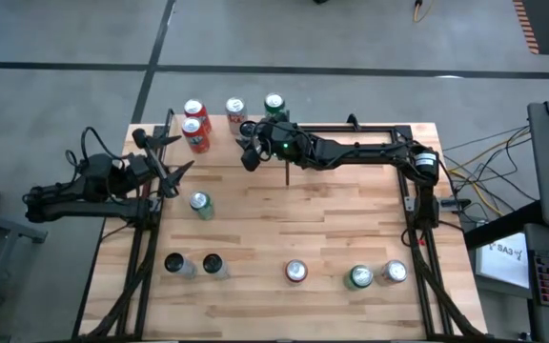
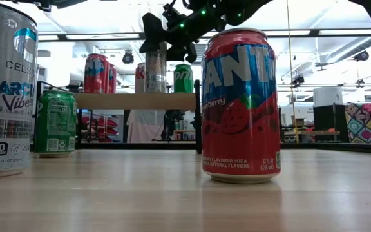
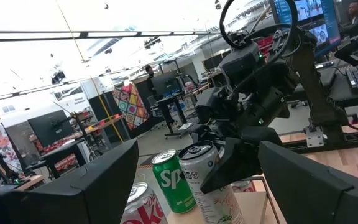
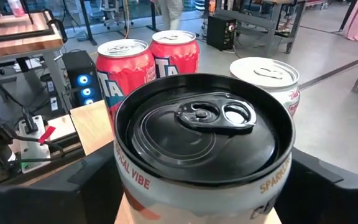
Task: Place canned beverage on shelf
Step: Put the white and yellow soda can on the shelf
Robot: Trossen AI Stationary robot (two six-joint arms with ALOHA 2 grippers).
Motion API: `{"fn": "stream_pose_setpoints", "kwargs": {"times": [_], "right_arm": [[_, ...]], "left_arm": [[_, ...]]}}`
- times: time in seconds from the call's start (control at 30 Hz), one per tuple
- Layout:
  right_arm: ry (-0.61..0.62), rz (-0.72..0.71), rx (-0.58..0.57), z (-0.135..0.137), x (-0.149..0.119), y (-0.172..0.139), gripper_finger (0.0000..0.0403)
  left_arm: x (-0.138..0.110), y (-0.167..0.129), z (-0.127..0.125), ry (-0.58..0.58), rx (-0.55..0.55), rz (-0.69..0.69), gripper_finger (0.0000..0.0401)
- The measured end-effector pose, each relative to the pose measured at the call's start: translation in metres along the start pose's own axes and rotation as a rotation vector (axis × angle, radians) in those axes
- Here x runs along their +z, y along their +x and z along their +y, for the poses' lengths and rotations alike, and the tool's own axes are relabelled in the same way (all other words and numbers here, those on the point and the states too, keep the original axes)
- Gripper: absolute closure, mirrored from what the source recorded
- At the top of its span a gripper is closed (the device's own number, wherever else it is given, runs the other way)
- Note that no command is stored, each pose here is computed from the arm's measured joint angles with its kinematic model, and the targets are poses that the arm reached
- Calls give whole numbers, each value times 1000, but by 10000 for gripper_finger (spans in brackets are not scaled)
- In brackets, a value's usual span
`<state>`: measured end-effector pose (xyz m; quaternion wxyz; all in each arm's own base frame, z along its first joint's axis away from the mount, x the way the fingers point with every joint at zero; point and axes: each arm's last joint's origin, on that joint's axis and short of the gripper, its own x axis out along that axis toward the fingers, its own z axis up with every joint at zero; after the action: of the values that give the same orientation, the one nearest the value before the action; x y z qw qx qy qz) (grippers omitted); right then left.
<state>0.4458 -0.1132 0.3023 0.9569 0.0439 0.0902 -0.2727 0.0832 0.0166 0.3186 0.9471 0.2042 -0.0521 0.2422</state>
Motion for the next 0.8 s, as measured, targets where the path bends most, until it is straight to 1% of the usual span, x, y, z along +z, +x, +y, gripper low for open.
{"fn": "stream_pose_setpoints", "kwargs": {"times": [0.33, 0.57, 0.8], "right_arm": [[11, -41, 6, -2, 17, -12, 87], [18, -84, 13, -4, 36, -28, 87], [-20, -106, 32, -1, 53, -48, 87]], "left_arm": [[0, 0, 0, 0, 0, 0, 83], [0, 0, 0, 0, 0, 0, 83], [0, 0, 0, 0, 0, 0, 83]]}}
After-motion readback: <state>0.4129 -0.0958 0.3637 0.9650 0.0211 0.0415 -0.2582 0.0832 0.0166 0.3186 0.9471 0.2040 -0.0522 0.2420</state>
